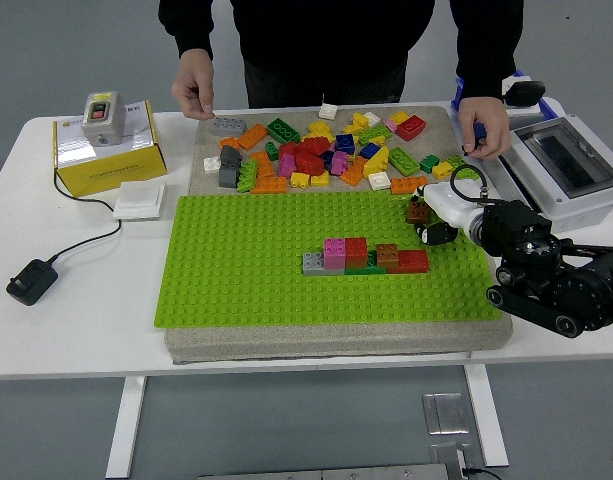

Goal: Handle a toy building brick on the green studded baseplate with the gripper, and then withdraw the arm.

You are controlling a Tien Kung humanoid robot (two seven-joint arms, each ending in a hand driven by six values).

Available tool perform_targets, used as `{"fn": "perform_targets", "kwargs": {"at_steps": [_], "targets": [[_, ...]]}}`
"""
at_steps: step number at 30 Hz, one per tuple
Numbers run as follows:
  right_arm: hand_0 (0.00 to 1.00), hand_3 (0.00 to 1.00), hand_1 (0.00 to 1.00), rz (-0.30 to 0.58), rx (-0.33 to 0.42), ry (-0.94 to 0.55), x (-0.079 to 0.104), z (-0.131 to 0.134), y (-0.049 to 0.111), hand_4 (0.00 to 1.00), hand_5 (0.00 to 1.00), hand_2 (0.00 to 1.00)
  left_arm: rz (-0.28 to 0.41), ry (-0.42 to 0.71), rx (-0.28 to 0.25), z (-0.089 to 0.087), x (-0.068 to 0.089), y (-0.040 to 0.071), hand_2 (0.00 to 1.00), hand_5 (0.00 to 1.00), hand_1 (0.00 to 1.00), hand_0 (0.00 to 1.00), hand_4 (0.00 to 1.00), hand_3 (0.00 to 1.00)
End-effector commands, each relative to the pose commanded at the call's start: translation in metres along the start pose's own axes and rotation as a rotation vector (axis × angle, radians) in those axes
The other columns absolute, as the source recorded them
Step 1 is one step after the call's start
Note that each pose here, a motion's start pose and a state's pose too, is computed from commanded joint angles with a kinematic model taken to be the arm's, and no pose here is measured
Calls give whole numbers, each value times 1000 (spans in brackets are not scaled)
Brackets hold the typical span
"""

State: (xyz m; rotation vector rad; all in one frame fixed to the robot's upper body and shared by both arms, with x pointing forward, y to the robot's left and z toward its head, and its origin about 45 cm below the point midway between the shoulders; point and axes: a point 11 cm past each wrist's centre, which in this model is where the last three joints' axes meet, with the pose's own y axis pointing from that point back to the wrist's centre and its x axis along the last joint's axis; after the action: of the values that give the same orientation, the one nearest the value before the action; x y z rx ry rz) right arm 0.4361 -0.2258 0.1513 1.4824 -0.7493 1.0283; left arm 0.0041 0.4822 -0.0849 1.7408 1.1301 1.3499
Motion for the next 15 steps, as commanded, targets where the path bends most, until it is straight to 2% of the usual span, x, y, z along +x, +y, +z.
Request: {"fn": "perform_targets", "kwargs": {"at_steps": [15], "targets": [[122,778,187,12,-3,16,0,-1,0,548,354,643,-1,3,-9,1,-1,0,624,616,675,700,257,669]]}}
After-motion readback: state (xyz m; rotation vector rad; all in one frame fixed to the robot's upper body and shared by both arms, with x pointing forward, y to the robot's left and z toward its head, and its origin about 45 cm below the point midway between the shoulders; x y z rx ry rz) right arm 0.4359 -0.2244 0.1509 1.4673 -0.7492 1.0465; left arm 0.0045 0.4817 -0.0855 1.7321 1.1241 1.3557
